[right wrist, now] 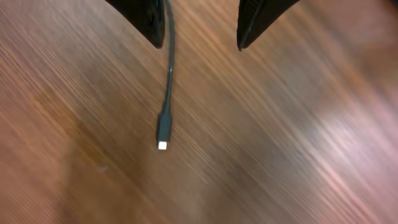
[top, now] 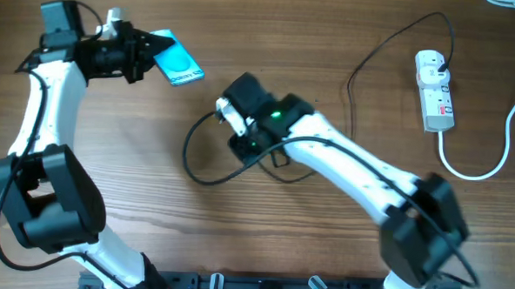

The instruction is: Plug charger to phone and switch on socket

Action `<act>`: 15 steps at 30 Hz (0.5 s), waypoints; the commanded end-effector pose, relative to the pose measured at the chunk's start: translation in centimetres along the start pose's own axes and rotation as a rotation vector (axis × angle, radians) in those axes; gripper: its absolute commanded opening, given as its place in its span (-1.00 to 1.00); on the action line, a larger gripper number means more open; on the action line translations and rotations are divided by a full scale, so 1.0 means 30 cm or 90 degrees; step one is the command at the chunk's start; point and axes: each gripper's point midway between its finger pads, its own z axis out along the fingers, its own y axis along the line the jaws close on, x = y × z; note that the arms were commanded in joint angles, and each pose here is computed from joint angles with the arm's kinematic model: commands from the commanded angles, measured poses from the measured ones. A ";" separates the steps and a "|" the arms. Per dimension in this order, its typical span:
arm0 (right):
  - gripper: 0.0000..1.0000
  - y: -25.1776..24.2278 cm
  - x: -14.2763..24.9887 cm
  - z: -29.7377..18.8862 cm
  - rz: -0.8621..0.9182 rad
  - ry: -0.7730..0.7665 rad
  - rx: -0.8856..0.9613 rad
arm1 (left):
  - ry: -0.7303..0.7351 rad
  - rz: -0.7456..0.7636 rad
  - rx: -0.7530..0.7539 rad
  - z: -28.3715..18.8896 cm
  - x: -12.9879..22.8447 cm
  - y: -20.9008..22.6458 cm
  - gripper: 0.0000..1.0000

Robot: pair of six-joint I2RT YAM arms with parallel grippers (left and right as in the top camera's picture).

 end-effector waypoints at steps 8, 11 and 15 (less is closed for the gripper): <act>-0.22 -0.067 0.137 0.315 -0.070 0.138 0.072 | -0.022 0.013 0.019 -0.069 -0.020 -0.031 -0.92; -0.22 -0.073 0.117 0.318 -0.071 0.123 0.074 | -0.023 0.013 0.019 -0.069 -0.020 -0.031 -0.92; -0.50 -0.110 0.099 0.318 -0.053 0.106 0.066 | -0.022 0.013 0.019 -0.069 -0.020 -0.031 -0.92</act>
